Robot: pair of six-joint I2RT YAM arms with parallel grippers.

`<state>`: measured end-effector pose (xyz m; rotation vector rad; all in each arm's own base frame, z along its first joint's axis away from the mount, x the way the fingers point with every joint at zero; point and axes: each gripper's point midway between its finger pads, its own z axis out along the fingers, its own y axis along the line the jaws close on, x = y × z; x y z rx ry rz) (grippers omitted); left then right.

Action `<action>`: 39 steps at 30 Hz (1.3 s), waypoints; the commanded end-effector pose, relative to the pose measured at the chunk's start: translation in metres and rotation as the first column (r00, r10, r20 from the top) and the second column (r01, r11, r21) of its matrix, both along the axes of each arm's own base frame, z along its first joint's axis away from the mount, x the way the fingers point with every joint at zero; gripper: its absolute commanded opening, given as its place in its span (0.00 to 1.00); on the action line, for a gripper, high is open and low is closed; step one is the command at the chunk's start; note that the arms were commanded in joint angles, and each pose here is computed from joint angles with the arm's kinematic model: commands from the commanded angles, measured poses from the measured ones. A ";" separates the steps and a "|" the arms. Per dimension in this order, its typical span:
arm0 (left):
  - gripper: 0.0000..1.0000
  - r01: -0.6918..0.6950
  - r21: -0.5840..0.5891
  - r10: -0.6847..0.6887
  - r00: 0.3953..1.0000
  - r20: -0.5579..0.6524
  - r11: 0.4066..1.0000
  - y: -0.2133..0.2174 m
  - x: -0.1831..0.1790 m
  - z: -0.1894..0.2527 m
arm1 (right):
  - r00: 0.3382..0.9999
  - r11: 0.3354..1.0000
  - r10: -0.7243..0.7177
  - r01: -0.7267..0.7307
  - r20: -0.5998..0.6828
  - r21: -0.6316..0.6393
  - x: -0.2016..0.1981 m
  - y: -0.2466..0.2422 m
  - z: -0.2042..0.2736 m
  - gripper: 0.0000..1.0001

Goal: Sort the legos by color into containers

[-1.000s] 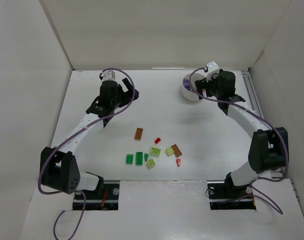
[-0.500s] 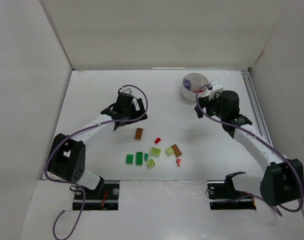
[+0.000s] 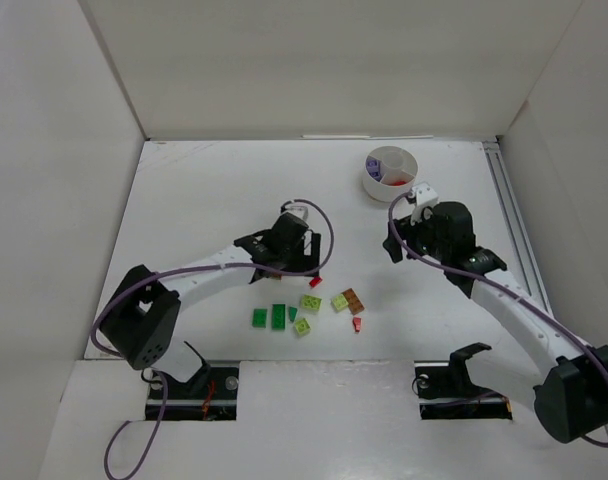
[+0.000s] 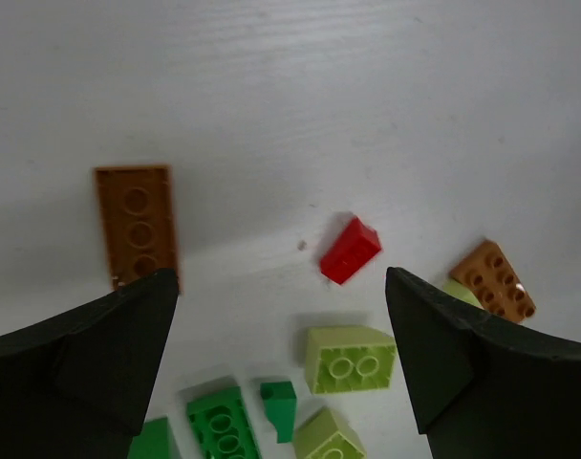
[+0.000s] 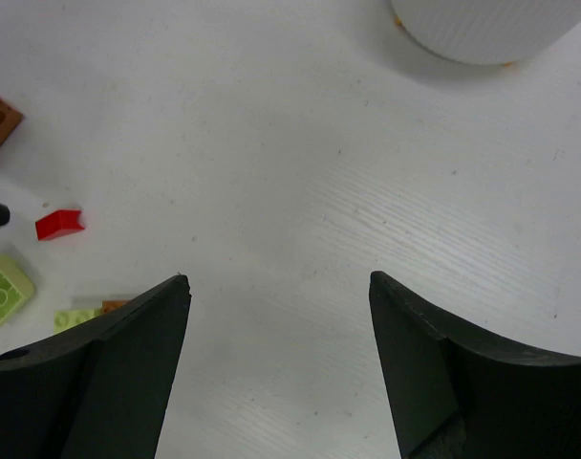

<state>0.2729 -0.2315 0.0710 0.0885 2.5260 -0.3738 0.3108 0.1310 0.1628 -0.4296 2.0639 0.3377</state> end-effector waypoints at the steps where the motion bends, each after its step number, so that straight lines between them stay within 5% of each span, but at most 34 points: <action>1: 0.85 0.180 0.050 -0.184 0.980 0.078 0.982 -0.026 -0.009 0.010 | 0.999 1.000 -0.026 0.026 -0.020 -0.010 -0.014 -0.005 -0.002 0.80; 9: 0.69 0.379 0.066 -0.383 0.921 0.074 0.923 -0.055 -0.022 -0.008 | 0.998 0.999 -0.052 0.052 -0.019 -0.002 -0.024 -0.011 -0.005 0.80; 23: 0.48 0.415 0.134 -0.423 0.905 0.043 0.900 -0.068 -0.015 -0.033 | 0.997 0.998 -0.068 0.067 -0.032 -0.018 -0.027 -0.015 -0.011 0.80; 27: 0.27 0.411 0.150 -0.419 0.907 0.026 0.899 -0.069 -0.012 -0.036 | 0.997 0.997 -0.076 0.075 -0.030 -0.022 -0.028 -0.018 -0.012 0.80; 32: 0.15 0.419 0.157 -0.427 0.904 0.020 0.895 -0.072 -0.018 -0.037 | 0.996 0.995 -0.094 0.094 -0.011 -0.020 -0.027 -0.022 -0.007 0.80; 39: 0.05 0.363 0.127 -0.381 0.908 0.176 0.923 -0.101 0.014 0.021 | 0.962 0.963 -0.268 0.268 0.043 0.010 -0.027 -0.053 0.017 0.82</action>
